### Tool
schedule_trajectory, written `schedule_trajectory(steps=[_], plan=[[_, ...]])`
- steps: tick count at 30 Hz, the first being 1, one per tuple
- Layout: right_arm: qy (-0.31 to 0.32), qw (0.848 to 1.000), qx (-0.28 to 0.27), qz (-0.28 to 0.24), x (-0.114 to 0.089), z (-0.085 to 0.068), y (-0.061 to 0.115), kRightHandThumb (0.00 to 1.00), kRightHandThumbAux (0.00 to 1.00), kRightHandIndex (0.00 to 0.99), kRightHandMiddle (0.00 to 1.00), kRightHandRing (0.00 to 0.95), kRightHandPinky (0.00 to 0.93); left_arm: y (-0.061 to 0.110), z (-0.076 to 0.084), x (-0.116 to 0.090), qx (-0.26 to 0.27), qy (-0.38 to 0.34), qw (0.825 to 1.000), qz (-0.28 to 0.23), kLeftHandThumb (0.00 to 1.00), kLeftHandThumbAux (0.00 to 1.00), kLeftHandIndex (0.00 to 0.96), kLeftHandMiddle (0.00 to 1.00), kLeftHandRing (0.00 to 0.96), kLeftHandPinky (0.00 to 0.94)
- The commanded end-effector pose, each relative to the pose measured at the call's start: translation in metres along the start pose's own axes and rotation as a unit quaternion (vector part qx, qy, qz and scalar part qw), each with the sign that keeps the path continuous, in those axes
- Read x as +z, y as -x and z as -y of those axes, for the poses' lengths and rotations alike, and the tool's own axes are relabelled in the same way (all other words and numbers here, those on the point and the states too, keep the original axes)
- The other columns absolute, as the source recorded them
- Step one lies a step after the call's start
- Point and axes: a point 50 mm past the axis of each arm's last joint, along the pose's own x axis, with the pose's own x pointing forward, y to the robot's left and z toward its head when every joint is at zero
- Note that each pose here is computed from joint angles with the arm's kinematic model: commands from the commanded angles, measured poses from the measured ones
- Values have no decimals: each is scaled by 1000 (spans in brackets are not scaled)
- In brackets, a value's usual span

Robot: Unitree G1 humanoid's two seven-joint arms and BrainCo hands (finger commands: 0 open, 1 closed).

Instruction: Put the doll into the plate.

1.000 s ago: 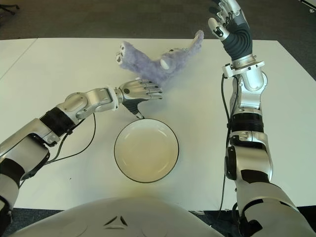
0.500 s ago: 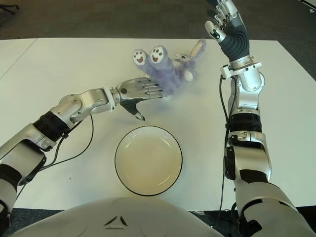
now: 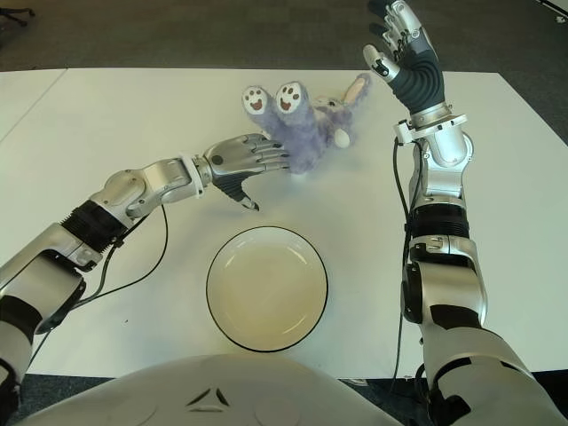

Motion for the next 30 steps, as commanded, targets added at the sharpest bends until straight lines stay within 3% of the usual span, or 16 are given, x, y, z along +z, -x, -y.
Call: schedule_trajectory(steps=[1,15,22,30], plan=[[-2,1000,8,-15,-5,-1,5,547,512,97,0,0,0,0,3,-2,5,3,1000,-3,0,454,0,0,0,0],[-14,1000,13,-22,-10,-2,10,586,562,35,0,13,130,-2,2,-7,31,-7,999,-17,0,536,0,0,0,0],[-1,1000,15,-19,-11,-5,13,549,571,60,24,35,104,-2,-3,-10,45,-14,999,-21,0,567,0,0,0,0],[15,998,51,-32,-25,-23,28,448,655,97,38,10,20,0,-10,-23,71,-22,997,-37,0,621,0,0,0,0]])
